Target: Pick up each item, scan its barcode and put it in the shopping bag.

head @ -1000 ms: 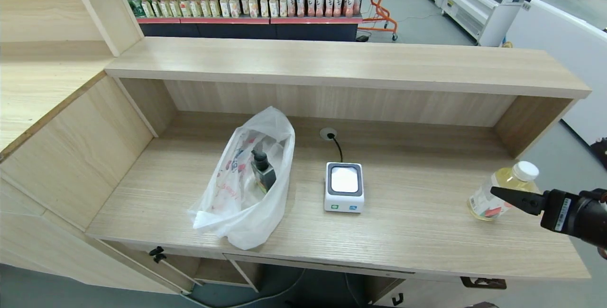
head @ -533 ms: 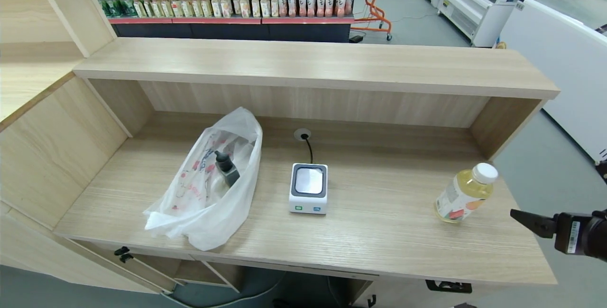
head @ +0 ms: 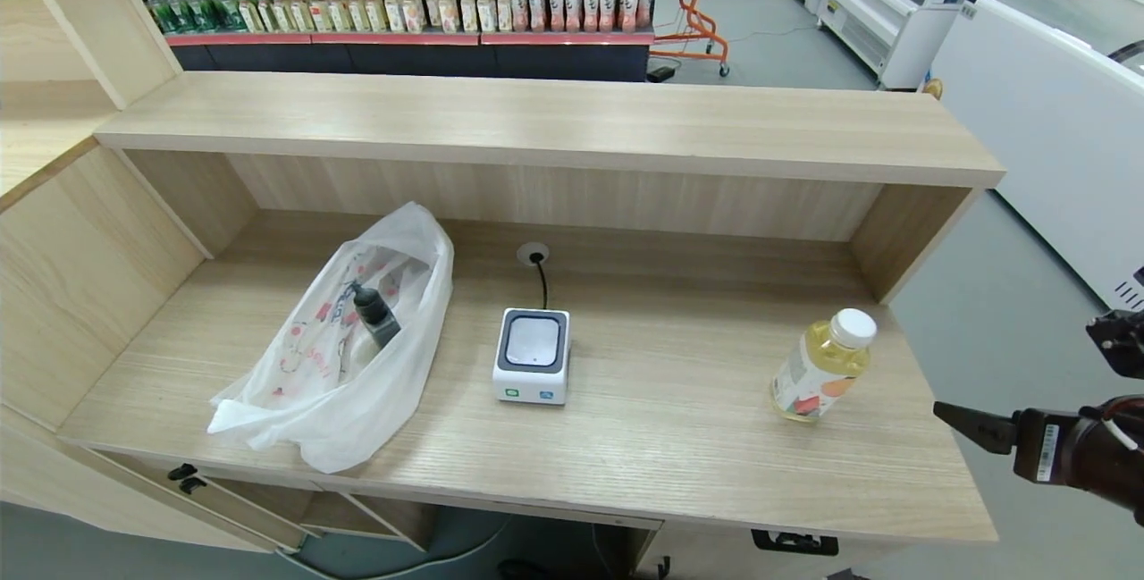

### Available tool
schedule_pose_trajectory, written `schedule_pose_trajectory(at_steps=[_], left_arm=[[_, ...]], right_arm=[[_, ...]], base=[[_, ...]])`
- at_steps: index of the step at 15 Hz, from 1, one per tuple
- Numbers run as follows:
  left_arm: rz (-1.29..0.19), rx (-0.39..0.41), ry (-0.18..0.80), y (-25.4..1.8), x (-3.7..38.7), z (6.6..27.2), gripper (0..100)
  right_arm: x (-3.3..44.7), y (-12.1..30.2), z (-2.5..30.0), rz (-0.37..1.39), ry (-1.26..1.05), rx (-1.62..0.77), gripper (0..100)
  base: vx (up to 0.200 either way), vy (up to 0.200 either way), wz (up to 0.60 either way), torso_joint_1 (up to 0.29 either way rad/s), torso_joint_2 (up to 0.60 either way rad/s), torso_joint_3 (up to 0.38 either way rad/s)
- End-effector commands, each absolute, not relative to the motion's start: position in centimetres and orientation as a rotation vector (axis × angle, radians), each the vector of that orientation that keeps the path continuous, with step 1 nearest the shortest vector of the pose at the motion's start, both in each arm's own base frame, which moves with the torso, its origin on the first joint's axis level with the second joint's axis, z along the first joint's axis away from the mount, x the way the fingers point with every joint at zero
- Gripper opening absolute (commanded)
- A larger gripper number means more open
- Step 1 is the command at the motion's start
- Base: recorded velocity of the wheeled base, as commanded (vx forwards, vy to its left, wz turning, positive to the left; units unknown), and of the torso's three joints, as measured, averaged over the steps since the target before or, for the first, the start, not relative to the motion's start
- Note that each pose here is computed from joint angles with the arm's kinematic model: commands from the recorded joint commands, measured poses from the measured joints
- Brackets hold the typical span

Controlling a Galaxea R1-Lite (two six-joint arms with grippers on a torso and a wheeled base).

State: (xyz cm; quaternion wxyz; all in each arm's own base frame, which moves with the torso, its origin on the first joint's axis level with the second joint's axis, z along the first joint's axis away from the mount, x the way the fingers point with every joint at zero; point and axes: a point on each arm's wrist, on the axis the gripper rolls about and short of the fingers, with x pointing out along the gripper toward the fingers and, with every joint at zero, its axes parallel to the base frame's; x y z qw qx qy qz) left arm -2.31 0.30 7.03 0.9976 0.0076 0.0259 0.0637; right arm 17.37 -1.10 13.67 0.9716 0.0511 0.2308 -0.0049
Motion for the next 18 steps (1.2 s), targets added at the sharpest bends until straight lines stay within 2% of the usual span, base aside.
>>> schedule_pose_trajectory(at_steps=[1, 5, 12, 18], left_arm=[[0.13, 0.016, 0.051, 0.3, -2.3, 7.0, 100], [0.129, 0.016, 0.051, 0.3, -2.3, 7.0, 100], [0.129, 0.016, 0.051, 0.3, -2.3, 7.0, 100], [0.129, 0.016, 0.051, 0.3, -2.3, 7.0, 100]], right_arm=[[18.7, -0.7, 12.1, 0.026, 0.503, 0.103, 100], [20.5, 0.7, 11.2, 0.096, 0.427, 0.079, 100], [23.4, 1.2, 9.0, 0.115, 0.411, 0.077, 100], [24.9, 3.7, 7.4, 0.2, 0.403, 0.105, 100]], base=[[0.0, 0.0, 0.0, 0.0, 0.0, 0.0], [0.0, 0.0, 0.0, 0.0, 0.0, 0.0], [0.0, 0.0, 0.0, 0.0, 0.0, 0.0], [0.0, 0.0, 0.0, 0.0, 0.0, 0.0]])
